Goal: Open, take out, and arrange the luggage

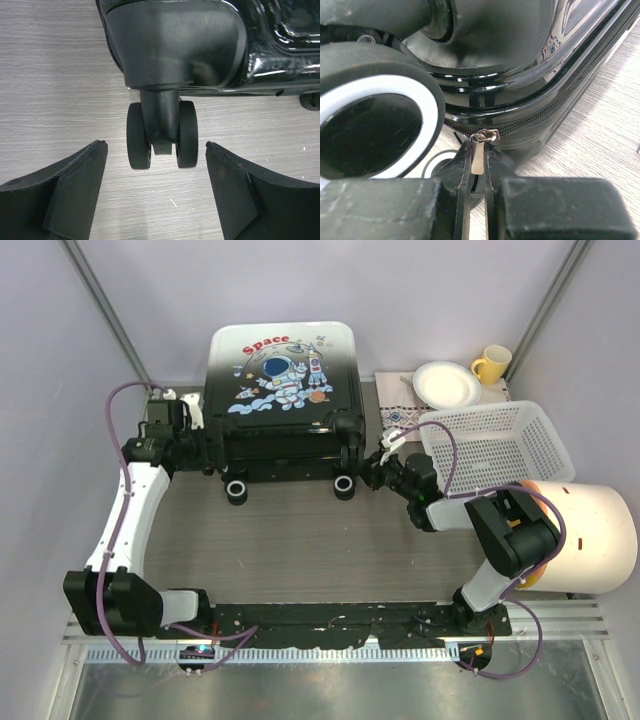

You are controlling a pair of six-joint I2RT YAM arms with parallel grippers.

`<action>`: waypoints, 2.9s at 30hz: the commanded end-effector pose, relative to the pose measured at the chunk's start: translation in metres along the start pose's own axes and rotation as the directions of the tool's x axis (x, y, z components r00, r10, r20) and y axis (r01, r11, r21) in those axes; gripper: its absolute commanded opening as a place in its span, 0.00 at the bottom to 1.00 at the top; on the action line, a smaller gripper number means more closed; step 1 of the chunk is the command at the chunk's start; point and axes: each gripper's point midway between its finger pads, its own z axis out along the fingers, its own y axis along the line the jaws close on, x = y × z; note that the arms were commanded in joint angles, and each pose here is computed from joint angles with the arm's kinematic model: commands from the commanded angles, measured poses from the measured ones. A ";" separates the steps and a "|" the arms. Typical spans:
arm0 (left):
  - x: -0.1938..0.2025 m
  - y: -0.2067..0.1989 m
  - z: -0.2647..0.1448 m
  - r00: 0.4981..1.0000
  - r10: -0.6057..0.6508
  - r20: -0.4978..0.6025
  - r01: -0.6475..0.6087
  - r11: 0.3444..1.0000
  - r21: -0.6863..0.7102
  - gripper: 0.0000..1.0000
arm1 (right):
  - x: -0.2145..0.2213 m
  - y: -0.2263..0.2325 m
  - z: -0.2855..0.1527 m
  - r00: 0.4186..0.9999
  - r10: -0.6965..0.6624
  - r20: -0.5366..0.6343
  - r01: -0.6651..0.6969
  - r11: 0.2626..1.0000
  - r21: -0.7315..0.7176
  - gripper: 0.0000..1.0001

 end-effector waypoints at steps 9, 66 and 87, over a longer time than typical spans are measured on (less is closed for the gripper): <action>-0.004 0.016 0.022 0.999 0.045 -0.016 -0.046 0.997 -0.069 0.16 | -0.048 -0.017 -0.002 0.994 -0.062 0.092 0.056 0.996 0.072 0.01; -0.015 -0.104 -0.073 0.937 0.300 0.179 -0.346 0.874 0.341 0.98 | -0.040 0.049 0.070 0.999 -0.043 0.024 0.047 0.977 -0.208 0.01; 0.048 -0.077 -0.007 0.807 0.579 -0.117 -0.575 0.815 0.068 0.80 | -0.051 0.131 0.076 0.999 0.005 0.045 0.010 0.951 -0.309 0.01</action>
